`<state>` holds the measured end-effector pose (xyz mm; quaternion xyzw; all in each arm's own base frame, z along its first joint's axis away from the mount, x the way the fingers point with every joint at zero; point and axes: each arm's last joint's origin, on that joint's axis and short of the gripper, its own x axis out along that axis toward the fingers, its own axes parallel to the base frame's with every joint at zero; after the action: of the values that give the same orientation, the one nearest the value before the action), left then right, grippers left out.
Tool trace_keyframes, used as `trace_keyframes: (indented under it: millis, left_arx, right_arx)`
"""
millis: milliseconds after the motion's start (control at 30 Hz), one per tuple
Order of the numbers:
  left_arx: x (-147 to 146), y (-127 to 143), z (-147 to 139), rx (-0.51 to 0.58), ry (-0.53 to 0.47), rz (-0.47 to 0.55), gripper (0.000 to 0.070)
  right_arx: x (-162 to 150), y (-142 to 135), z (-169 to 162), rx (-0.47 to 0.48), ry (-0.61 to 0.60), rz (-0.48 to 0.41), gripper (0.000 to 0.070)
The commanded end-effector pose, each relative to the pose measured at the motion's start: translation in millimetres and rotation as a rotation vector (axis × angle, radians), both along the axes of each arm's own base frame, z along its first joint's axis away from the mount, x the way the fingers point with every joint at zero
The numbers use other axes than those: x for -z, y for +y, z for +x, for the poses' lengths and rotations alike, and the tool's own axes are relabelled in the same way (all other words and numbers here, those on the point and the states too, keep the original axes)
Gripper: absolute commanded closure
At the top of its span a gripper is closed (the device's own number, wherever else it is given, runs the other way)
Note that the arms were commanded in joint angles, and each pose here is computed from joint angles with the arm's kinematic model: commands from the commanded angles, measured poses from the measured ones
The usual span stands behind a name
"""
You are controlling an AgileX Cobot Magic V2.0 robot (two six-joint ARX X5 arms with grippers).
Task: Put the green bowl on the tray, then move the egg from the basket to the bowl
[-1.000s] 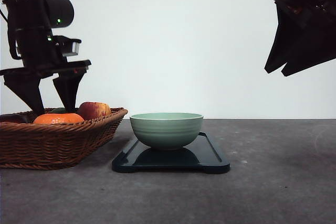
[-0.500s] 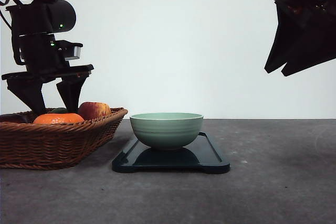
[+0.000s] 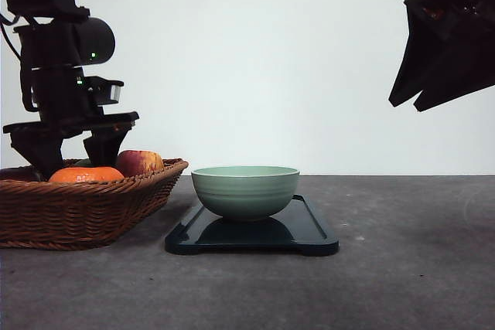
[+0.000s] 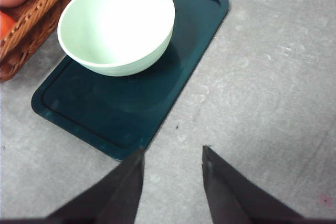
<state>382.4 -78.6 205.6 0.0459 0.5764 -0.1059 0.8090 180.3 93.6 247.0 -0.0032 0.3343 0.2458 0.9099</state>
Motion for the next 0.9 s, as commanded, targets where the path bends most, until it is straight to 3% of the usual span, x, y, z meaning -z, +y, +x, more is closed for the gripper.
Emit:
trace_keyframes:
  millis: [0, 133, 200, 267, 667, 867]
  left_arx:
    - [2.2, -2.4, 6.1, -0.001, -0.005, 0.000, 0.0280]
    - [2.4, -2.3, 5.5, -0.001, 0.001, 0.002, 0.0325]
    - [2.7, -2.1, 4.7, -0.001, 0.010, 0.003, 0.0442]
    - [2.8, -2.0, 4.4, -0.001, 0.014, 0.004, 0.0493]
    - [0.5, -1.5, 1.6, -0.001, 0.034, 0.008, 0.0514]
    - [-18.1, -0.4, -3.8, -0.001, -0.016, -0.002, 0.0514]
  right_arx:
    - [-1.5, 1.8, 1.4, 0.003, -0.004, 0.011, 0.0485]
    - [-1.5, 1.8, 1.4, 0.003, -0.005, 0.011, 0.0485]
    - [-1.5, 1.8, 1.4, 0.003, -0.004, 0.011, 0.0485]
    - [-1.5, 1.8, 1.4, 0.003, -0.005, 0.011, 0.0485]
    - [-1.4, 1.8, 1.3, 0.003, -0.003, 0.011, 0.0485]
    - [-0.6, 1.5, 0.8, 0.003, 0.006, 0.006, 0.0485]
